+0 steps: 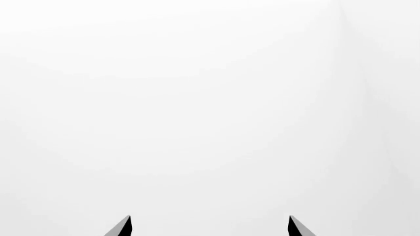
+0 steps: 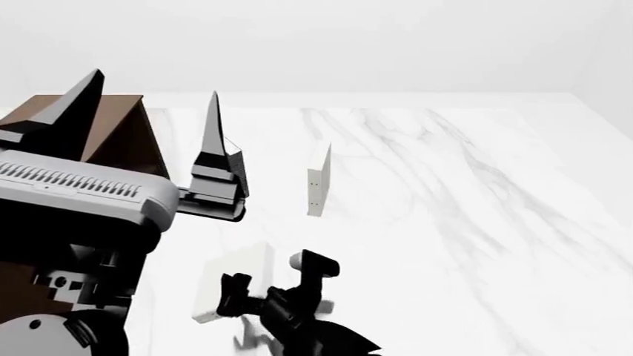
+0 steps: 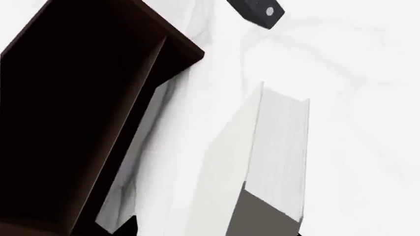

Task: Pick up the book on the right and place it under the cabinet shelf.

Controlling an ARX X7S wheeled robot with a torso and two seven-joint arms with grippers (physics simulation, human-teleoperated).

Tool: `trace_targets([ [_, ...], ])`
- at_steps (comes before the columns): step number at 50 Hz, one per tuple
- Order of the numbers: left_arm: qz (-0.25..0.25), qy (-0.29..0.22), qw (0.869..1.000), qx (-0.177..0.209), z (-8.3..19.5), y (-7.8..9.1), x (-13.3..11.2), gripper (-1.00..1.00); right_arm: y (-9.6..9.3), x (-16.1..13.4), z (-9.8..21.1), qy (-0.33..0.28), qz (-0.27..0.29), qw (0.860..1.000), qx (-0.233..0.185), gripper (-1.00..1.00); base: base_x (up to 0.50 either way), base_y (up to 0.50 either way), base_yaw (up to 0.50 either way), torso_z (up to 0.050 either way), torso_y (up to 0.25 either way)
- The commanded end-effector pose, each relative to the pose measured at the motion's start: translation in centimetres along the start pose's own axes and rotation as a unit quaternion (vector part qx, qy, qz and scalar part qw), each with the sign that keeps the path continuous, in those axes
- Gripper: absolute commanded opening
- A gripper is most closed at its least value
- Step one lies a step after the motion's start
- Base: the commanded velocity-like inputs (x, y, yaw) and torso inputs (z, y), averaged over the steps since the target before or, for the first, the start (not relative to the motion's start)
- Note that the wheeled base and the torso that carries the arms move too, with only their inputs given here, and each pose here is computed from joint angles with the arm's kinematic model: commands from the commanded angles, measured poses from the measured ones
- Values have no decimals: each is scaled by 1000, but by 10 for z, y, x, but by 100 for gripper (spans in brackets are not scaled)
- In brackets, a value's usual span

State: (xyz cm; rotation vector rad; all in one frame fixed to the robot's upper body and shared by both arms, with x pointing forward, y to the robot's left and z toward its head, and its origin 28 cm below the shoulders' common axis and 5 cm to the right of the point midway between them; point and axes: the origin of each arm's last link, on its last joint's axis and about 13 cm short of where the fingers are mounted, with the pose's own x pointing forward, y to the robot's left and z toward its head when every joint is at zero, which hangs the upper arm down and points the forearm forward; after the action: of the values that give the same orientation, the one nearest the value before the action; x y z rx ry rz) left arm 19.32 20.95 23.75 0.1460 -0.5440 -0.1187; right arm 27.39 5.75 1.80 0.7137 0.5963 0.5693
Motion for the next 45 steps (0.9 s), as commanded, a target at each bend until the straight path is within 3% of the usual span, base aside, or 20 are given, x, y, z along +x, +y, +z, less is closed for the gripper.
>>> trace_targets([
  [1, 1, -3, 1000, -1, 2, 0, -1, 100, 4, 4, 16, -31, -20, 994, -103, 100, 0, 0, 0, 0, 0],
  [10, 2, -5, 1000, -2, 4, 0, 0, 100, 7, 6, 24, -33, -57, 982, -178, 100, 0, 0, 0, 0, 0],
  [17, 1, -5, 1000, -3, 3, 0, 1, 100, 7, 7, 35, -46, -87, 973, -211, 100, 0, 0, 0, 0, 1],
  [29, -1, -8, 1000, -4, 6, -1, 2, 100, 7, -17, 56, -62, -133, 953, -266, 100, 0, 0, 0, 0, 0],
  [40, -3, -9, 1000, -3, 7, -2, 2, 100, 15, -36, 78, -88, -143, 935, -311, 100, 0, 0, 0, 0, 0],
  [45, 0, -1, 1000, -15, 3, -3, 3, 100, 29, -55, 94, -111, -126, 926, -338, 100, 0, 0, 0, 0, 0],
])
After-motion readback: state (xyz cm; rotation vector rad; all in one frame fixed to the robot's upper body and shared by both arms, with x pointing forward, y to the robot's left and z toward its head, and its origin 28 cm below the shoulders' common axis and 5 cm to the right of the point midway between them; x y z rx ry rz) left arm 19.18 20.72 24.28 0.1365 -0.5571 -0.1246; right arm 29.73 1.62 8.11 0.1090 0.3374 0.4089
